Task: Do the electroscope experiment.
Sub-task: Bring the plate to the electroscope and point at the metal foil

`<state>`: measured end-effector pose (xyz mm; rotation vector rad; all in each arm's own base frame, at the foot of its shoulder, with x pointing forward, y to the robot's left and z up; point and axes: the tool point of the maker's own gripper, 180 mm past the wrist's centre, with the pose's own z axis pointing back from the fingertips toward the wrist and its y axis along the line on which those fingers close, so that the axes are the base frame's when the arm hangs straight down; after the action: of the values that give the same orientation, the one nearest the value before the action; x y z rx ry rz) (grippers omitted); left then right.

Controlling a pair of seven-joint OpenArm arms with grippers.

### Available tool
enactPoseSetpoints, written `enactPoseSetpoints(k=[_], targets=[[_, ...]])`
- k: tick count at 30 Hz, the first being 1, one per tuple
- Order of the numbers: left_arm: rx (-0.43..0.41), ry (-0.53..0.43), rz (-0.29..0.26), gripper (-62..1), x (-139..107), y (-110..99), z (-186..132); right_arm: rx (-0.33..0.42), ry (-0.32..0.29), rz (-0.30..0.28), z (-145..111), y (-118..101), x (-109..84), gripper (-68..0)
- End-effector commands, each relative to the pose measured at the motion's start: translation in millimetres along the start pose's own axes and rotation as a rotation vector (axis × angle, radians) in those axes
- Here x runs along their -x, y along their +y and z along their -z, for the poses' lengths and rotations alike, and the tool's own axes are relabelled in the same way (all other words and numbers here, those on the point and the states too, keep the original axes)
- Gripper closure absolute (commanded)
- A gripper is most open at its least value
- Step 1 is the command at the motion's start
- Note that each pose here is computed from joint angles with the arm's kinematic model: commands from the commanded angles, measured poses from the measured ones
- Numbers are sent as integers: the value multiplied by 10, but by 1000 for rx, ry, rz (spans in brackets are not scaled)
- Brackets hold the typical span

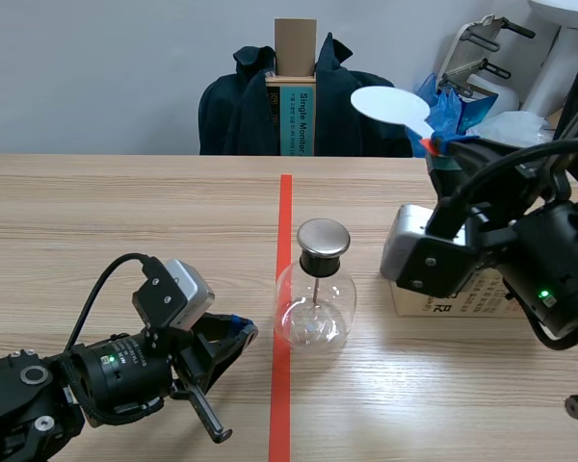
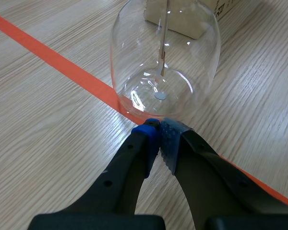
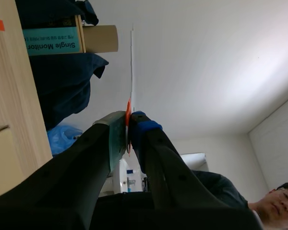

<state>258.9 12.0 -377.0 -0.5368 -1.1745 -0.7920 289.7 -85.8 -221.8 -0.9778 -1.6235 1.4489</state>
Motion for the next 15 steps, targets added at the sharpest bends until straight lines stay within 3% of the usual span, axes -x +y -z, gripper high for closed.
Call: enactPoseSetpoints(k=[1,15], targets=[[4,-48,4,-26,-157,-7,39,-2,12,-29,-2,6,73,-8],[4,-48,4,-26,-157,-7,39,-144,58,-41,-148,518,215,-8]])
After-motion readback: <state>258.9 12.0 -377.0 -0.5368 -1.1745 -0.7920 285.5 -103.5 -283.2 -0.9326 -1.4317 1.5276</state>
